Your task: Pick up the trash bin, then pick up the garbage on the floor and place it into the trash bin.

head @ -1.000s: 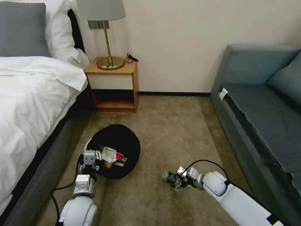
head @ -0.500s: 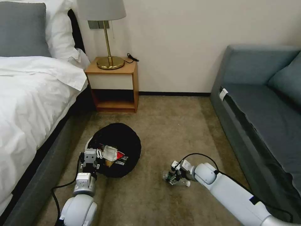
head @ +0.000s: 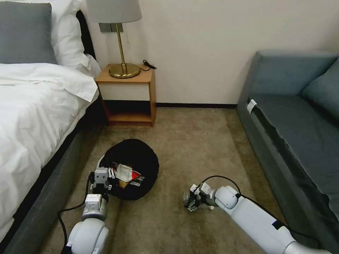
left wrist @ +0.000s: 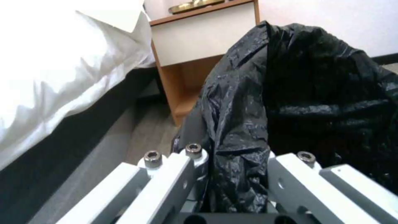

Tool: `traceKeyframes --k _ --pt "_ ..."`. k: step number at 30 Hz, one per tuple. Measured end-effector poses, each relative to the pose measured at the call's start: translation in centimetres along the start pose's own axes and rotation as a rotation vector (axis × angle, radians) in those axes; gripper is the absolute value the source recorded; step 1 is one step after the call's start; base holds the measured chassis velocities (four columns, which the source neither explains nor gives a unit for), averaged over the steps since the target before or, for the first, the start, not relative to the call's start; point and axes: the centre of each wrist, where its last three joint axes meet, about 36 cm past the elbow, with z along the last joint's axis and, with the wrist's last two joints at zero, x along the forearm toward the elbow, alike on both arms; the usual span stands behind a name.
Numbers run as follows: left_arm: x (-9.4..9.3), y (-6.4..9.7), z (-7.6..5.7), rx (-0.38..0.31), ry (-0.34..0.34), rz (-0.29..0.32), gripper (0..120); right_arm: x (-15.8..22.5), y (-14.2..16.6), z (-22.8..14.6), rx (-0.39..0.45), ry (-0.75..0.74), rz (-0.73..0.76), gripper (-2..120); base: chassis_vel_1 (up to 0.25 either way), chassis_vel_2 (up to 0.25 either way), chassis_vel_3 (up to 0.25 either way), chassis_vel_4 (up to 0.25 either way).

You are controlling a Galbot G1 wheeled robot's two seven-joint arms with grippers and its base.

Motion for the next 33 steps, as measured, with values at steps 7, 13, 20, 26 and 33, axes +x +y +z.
traceKeyframes --k 7,13,20,26,33 --pt "0.4 0.0 0.2 0.005 -0.003 -0.001 4 0.0 0.5 0.8 -0.011 -0.001 -0.002 66 0.000 0.000 0.000 0.000" --pt "0.7 0.0 0.3 0.009 0.000 -0.001 4 0.4 0.4 1.0 -0.008 -0.008 0.006 47 0.000 0.000 0.000 0.000" --pt "1.1 0.0 0.3 0.009 -0.002 -0.002 4 1.3 0.2 0.8 -0.014 -0.037 0.024 31 0.000 0.000 0.000 0.000" --pt "1.3 0.1 0.5 0.009 -0.004 -0.002 4 2.6 -0.2 -1.0 -0.048 -0.131 0.057 31 0.000 0.000 0.000 0.000" --pt "1.4 -0.1 0.3 0.011 -0.009 -0.001 4 4.2 -1.0 -3.3 -0.128 -0.293 0.089 31 0.000 0.000 0.000 0.000"
